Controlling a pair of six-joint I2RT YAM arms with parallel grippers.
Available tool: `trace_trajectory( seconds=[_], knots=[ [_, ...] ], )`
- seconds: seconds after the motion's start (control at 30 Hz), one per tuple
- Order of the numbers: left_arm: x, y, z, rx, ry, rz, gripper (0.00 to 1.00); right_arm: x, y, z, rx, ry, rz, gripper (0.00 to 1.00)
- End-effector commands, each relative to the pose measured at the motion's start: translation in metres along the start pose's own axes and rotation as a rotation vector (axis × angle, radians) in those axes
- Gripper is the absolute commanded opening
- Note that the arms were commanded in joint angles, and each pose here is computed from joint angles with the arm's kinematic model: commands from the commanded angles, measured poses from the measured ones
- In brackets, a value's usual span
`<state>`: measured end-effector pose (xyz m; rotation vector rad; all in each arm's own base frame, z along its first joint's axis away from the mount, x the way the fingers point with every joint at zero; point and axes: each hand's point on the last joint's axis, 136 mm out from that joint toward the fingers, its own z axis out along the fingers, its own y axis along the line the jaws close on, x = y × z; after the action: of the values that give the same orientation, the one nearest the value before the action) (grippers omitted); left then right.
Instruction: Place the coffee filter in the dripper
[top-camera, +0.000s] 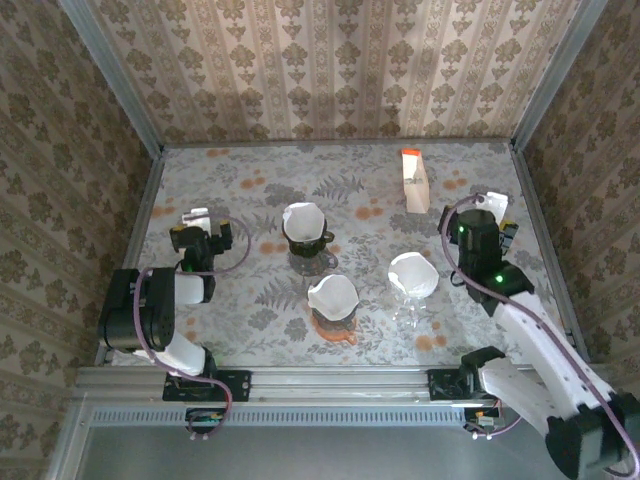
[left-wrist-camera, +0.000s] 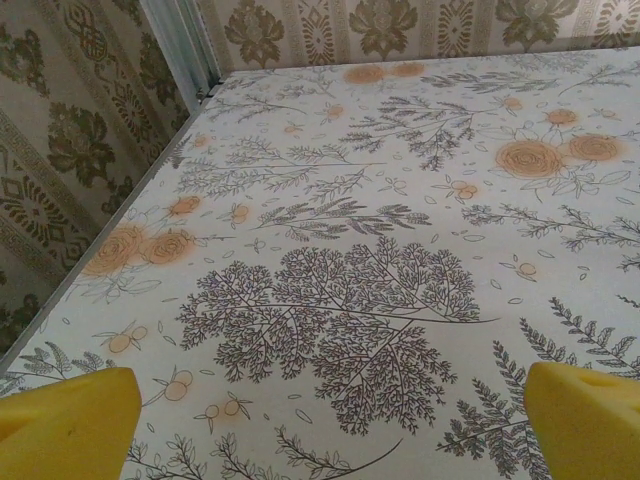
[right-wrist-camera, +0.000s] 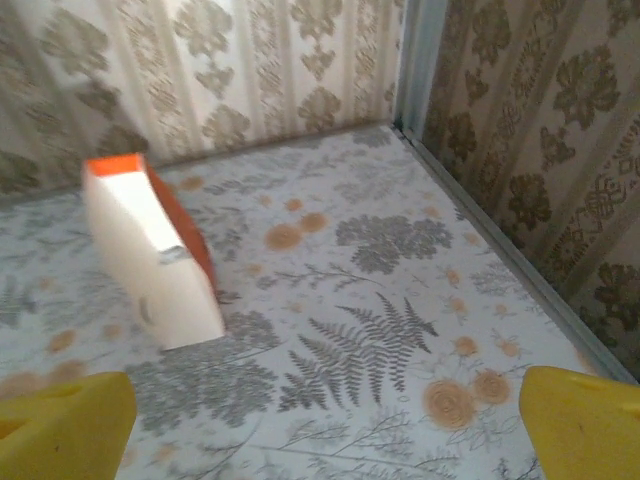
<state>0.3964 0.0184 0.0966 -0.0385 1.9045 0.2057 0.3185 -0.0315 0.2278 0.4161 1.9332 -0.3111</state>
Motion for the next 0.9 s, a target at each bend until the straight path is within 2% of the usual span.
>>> trace_trajectory(
  seconds=[0.0,0.1,0.47,0.57,0.7,0.73,0.87],
  knots=[
    [-0.002,0.000,-0.001,-0.007,-0.015,0.004,1.00,0.014,0.011,0.033,-0.052,-0.022,-0.032,1.00],
    [-0.002,-0.001,-0.001,-0.008,-0.014,0.004,1.00,0.030,0.014,0.057,-0.063,-0.059,-0.032,1.00],
    [-0.002,-0.001,-0.001,-0.008,-0.014,0.005,1.00,0.079,0.033,0.113,-0.153,-0.042,-0.060,1.00],
    [-0.002,0.000,-0.001,-0.009,-0.014,0.004,1.00,0.083,0.045,0.115,-0.218,-0.002,-0.087,1.00],
    [-0.002,0.000,-0.001,-0.009,-0.015,0.003,1.00,0.087,0.049,0.111,-0.277,-0.034,-0.078,1.00],
    [-0.002,-0.001,-0.001,-0.008,-0.014,0.004,1.00,0.088,0.047,0.109,-0.276,-0.090,-0.067,1.00],
    [-0.002,0.000,-0.001,-0.007,-0.014,0.003,1.00,0.091,0.039,0.111,-0.223,-0.084,-0.056,1.00]
  ],
)
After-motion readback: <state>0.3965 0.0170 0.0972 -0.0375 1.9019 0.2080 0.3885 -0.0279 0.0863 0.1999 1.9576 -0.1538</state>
